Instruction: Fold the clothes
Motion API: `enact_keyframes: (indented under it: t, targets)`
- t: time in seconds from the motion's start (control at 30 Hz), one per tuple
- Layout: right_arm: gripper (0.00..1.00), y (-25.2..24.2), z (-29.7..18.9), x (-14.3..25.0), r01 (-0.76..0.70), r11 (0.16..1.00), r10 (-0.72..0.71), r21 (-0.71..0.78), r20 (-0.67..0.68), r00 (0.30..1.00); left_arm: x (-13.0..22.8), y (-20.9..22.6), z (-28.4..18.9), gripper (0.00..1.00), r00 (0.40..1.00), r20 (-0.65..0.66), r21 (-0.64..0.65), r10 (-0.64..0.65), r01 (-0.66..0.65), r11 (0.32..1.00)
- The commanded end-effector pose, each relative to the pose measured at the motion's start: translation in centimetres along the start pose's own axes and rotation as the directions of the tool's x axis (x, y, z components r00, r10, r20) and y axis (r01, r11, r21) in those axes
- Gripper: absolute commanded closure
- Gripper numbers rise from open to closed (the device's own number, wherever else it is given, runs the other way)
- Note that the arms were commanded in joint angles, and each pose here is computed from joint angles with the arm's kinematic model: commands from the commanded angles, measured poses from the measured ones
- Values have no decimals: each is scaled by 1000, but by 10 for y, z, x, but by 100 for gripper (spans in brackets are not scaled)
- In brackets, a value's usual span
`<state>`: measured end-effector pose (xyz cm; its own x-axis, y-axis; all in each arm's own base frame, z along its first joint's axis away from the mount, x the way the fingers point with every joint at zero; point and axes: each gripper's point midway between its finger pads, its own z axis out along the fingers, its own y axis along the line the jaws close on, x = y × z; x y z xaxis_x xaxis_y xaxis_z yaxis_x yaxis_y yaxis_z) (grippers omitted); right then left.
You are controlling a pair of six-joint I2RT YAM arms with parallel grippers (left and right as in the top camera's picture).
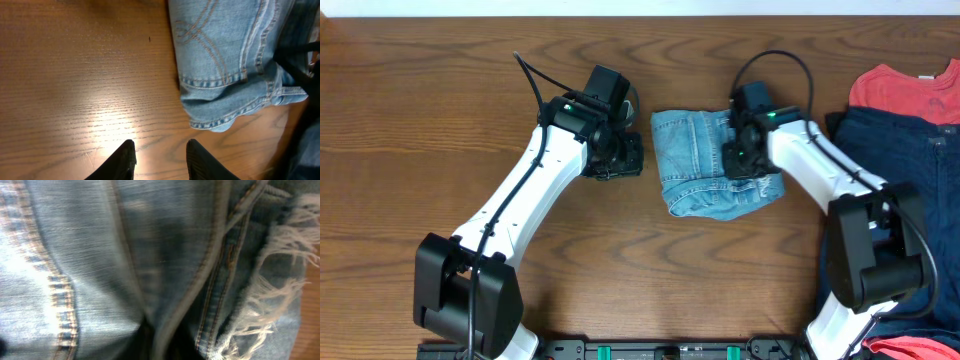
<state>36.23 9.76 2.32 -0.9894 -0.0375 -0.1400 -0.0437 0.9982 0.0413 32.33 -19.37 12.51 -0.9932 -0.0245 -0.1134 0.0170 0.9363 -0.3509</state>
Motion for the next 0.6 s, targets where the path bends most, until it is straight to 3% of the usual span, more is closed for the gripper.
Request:
enact_keyframes:
  t: [0.0, 0.13, 0.3, 0.47, 0.57]
  targets:
    - [78, -2, 7, 5, -16, 997, 12, -80, -44, 999, -2, 3, 0, 60, 1000, 3, -13, 13, -13, 1000]
    - [70, 15, -26, -8, 69, 967, -63, -245, 32, 998, -2, 2, 0, 55, 1000, 4, -11, 14, -14, 1000]
    - [67, 17, -80, -24, 37, 943, 16, -332, 156, 988, -2, -6, 1, 56, 999, 12, 7, 32, -32, 999]
    - [87, 22, -95, -32, 12, 937, 63, -348, 204, 977, -5, -29, 10, 73, 994, 53, 41, 98, -100, 994]
    - [94, 31, -81, -35, 35, 937, 40, -348, 208, 977, -4, -45, 19, 81, 988, 67, 60, 142, -146, 987]
